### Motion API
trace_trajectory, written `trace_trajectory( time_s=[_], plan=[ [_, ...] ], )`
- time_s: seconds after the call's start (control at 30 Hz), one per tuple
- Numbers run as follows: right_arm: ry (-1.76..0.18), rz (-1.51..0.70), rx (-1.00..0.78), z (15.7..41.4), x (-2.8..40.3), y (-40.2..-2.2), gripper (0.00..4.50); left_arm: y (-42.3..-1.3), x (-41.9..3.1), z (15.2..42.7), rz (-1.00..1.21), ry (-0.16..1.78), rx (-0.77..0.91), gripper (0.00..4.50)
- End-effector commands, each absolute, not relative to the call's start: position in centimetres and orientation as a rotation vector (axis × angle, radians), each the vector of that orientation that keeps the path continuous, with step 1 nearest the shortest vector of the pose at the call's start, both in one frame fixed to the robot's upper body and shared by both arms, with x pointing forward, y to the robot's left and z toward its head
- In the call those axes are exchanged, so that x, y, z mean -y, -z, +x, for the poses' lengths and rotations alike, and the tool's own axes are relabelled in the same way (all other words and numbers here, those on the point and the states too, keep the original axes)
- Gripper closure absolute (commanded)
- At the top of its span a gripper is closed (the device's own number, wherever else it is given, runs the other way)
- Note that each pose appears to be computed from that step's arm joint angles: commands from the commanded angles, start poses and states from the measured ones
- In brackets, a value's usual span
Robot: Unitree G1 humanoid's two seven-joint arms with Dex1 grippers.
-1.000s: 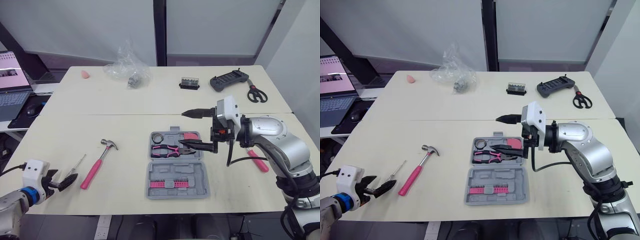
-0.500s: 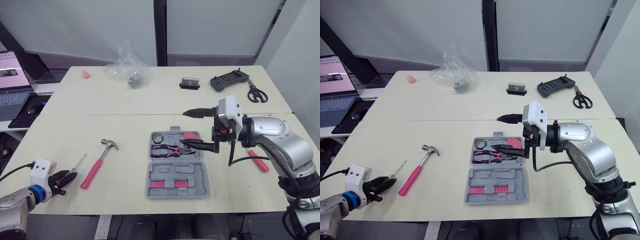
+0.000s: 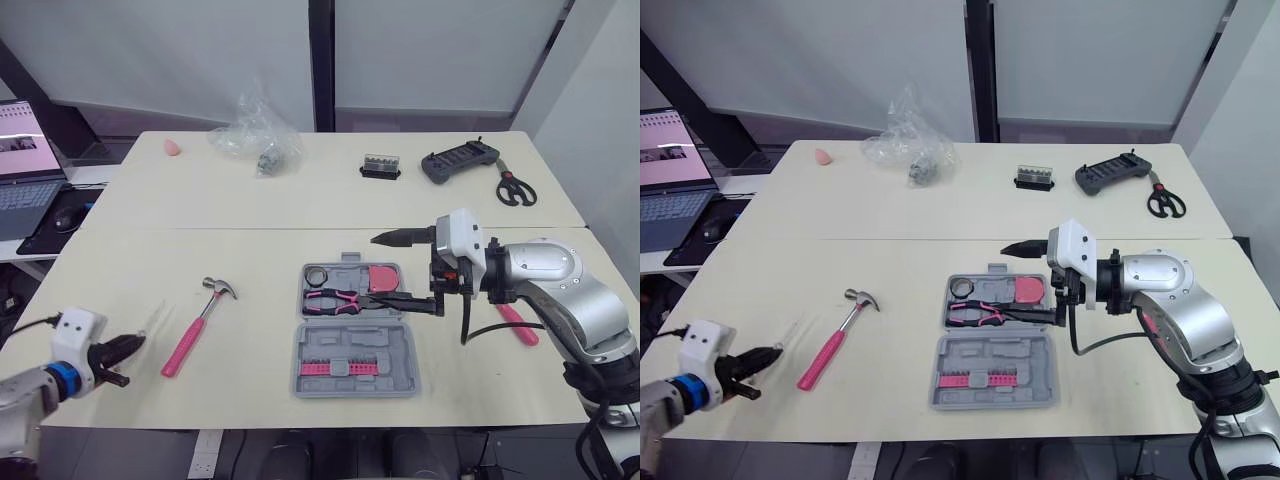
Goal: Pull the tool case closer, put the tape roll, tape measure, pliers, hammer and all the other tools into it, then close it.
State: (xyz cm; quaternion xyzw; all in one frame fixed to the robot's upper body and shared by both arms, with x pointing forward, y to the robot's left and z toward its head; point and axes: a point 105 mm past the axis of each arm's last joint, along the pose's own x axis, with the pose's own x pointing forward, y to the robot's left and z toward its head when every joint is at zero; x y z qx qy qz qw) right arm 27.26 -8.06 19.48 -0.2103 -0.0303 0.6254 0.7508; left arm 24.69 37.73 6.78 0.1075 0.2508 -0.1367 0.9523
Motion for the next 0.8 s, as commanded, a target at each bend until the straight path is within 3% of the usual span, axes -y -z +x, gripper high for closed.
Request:
trace_trajectory(
  time_s=[0.03, 0.23, 0.47, 0.8],
  plan=[
    [-1.358, -0.537, 0.099, 26.8, 9.0, -19.5, 0.0, -12.2, -34.5, 25.9, 0.354, 0.423, -0.424, 4.31],
    [-1.323, -0.548, 0.029, 26.8, 10.1, -18.3, 0.0, -14.6, -26.0, 26.1, 0.535, 0.762, -0.42, 4.31],
    [-1.281, -0.584, 0.022, 27.0, 10.8, -18.1, 0.0, -12.2, -16.2, 26.2, 0.773, 1.151, -0.39, 4.31],
    [-1.251, -0.607, -0.013, 26.1, 11.4, -17.3, 0.0, -10.3, -9.5, 27.2, 0.785, 1.297, -0.34, 4.31]
  ],
)
